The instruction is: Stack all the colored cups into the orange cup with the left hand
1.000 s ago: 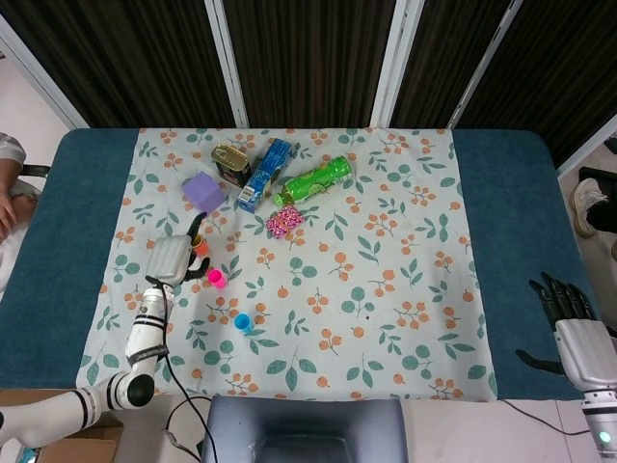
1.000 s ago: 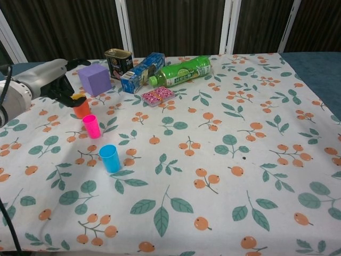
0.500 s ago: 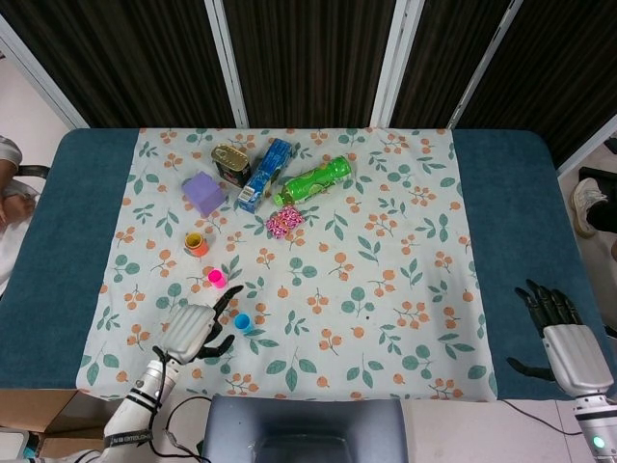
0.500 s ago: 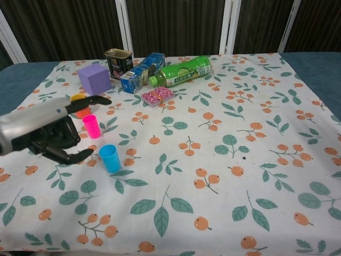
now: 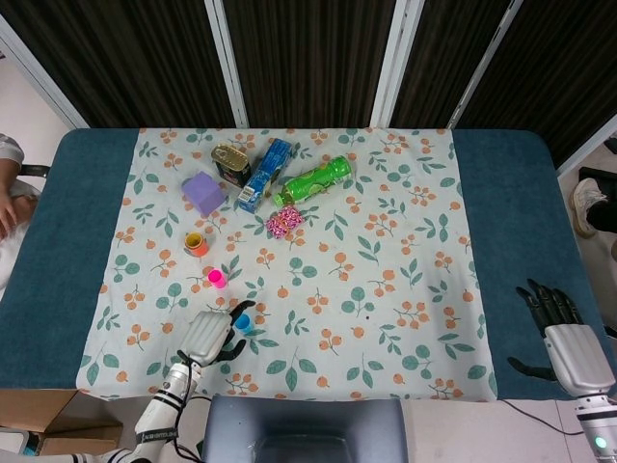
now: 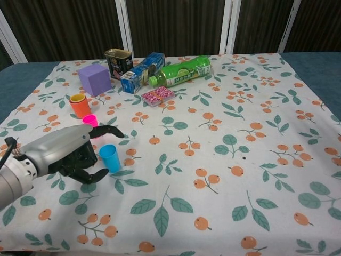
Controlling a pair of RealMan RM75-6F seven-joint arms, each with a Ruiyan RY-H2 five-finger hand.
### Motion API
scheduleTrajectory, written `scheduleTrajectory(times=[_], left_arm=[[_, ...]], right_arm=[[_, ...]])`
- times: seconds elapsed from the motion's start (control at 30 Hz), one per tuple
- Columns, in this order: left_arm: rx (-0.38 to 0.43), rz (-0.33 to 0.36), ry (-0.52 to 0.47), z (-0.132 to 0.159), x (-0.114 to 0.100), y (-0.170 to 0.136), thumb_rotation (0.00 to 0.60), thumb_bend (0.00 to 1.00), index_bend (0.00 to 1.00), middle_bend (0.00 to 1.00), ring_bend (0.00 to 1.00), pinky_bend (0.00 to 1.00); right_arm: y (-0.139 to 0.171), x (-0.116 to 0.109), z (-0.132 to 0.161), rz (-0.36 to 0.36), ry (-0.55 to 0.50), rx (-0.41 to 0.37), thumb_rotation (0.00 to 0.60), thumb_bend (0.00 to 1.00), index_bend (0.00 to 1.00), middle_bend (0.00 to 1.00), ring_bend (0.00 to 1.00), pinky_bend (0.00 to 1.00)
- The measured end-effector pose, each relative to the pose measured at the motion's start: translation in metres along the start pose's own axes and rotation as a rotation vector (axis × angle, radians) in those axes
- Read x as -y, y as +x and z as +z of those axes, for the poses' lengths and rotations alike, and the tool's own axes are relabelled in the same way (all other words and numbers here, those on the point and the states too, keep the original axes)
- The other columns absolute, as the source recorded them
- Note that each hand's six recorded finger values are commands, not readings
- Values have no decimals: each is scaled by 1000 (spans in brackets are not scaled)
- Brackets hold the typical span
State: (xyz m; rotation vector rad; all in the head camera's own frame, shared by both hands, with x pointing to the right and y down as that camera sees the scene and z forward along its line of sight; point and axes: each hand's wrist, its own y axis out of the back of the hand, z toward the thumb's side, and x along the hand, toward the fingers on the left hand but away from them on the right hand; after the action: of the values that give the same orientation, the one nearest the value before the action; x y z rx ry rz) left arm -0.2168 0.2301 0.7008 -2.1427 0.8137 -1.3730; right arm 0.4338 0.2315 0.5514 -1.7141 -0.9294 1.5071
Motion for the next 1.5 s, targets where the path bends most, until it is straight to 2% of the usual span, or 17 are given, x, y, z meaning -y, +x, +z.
scheduleTrajectory(times=[0.2, 0.57, 0.67, 0.73, 0.83, 1.0, 1.1, 1.27, 1.37, 1.5], left_arm=[[-51, 10, 2, -13, 0, 10, 600, 377, 293, 1000, 1000, 1000], [-25, -6, -10, -7, 0, 9, 600, 377, 327, 1000, 1000, 1000], [-30, -3, -11, -8, 0, 11, 600, 372, 420, 1000, 1000, 1000], [-33, 0, -10, -9, 0, 12, 600, 373, 521, 1000, 1000, 1000], [-32, 5, -13, -8, 0, 12, 600, 378, 577, 1000, 1000, 1000], [-21, 18, -29, -5, -6, 12, 600, 385, 610, 1000, 1000, 1000], [-23, 50, -44, -7, -19, 13, 600, 385, 611, 1000, 1000, 1000], [-62, 178, -63, -23, -68, 23, 600, 382, 610, 1000, 1000, 1000], [-119, 258, -68, -42, -100, 34, 600, 383, 610, 1000, 1000, 1000], [-218, 320, -71, -72, -129, 50, 600, 382, 610, 1000, 1000, 1000]], right_arm=[[0, 0, 0, 0, 2, -1, 600, 155, 0, 0, 0, 0], [0, 0, 0, -5, 3, 5, 600, 154, 0, 0, 0, 0], [0, -1, 0, -6, 2, 4, 600, 155, 0, 0, 0, 0], [0, -1, 0, -7, 1, 4, 600, 154, 0, 0, 0, 0], [0, -2, -1, -8, 1, 6, 600, 155, 0, 0, 0, 0], [1, -2, -1, -9, 0, 6, 600, 154, 0, 0, 0, 0], [1, -2, -1, -9, -2, 7, 600, 154, 0, 0, 0, 0], [1, -5, -4, -17, -8, 14, 600, 154, 0, 0, 0, 0], [1, -5, -4, -16, -1, 15, 600, 154, 0, 0, 0, 0], [1, -2, -2, -6, 3, 10, 600, 154, 0, 0, 0, 0]])
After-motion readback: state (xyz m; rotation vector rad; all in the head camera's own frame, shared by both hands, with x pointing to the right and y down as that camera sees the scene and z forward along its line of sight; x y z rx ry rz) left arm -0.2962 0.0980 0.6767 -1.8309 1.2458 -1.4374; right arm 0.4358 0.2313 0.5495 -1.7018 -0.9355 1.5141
